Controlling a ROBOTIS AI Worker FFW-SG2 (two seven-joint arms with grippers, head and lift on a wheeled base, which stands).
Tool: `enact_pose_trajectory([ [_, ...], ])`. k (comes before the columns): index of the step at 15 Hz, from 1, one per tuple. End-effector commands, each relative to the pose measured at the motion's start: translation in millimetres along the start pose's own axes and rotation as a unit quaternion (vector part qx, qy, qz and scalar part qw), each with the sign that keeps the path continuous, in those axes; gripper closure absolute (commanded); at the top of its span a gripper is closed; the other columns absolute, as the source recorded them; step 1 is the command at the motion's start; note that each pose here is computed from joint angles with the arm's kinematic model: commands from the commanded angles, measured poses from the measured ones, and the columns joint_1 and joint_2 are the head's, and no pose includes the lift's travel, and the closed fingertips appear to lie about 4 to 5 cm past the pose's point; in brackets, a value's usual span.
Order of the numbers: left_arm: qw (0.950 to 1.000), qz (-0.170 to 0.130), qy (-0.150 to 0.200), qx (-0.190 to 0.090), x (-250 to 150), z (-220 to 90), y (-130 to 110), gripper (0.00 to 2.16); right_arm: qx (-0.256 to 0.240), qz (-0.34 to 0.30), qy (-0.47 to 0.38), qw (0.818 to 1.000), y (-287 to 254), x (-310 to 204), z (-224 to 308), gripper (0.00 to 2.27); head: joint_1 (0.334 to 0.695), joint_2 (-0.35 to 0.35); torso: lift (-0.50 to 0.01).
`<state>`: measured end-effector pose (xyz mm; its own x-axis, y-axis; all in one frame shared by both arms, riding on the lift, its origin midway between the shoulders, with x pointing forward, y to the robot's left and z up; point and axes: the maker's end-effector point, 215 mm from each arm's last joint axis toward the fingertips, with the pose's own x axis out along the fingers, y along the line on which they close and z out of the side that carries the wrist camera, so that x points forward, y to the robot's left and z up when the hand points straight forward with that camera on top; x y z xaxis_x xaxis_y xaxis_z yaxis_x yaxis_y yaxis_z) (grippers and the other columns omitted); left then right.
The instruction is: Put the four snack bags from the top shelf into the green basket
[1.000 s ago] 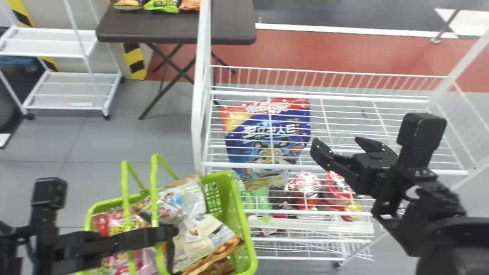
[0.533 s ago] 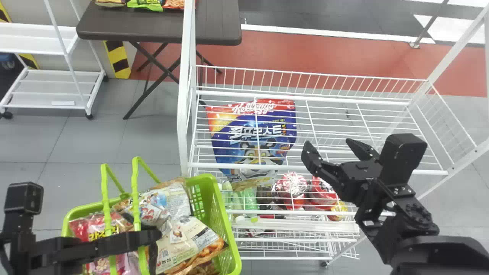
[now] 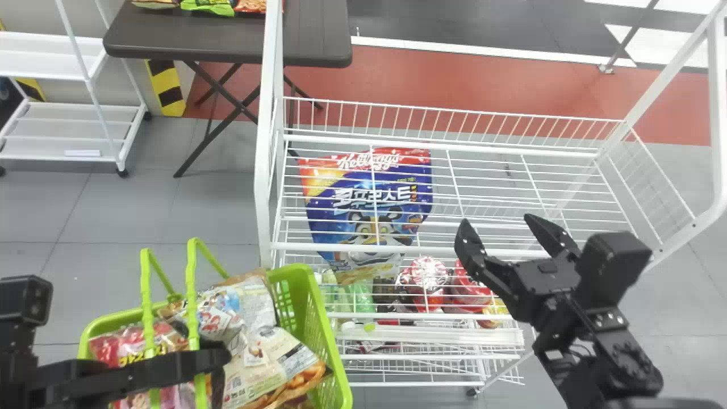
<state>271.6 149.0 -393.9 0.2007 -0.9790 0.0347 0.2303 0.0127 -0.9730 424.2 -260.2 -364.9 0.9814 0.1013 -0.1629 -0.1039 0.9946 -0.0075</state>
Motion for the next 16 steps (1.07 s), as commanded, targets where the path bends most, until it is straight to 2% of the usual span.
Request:
enact_pose_trajectory([
  [1,1.0000,0.001,0.003,-0.005,-0.8,-15.6,-2.4,2.15,-0.013,-0.010,-0.033,0.999,-7.5,-24.5,8.9,0.04,0.695,-0.180,0.000],
  [4,0.9999,0.004,0.005,-0.011,1.7,-31.3,-2.4,2.15,-0.011,-0.008,-0.049,0.999,-1.7,-36.4,14.8,0.04,0.695,-0.213,0.000],
  [6,1.0000,0.002,0.008,-0.005,6.2,-33.9,-7.7,2.15,-0.009,-0.006,-0.045,0.999,1.4,-36.2,11.5,0.04,0.695,-0.228,0.000],
  [16,0.9999,0.004,0.010,-0.002,9.7,-38.2,-7.6,2.15,-0.005,0.002,-0.038,0.999,12.3,-34.0,2.5,0.06,0.695,-0.236,0.000],
])
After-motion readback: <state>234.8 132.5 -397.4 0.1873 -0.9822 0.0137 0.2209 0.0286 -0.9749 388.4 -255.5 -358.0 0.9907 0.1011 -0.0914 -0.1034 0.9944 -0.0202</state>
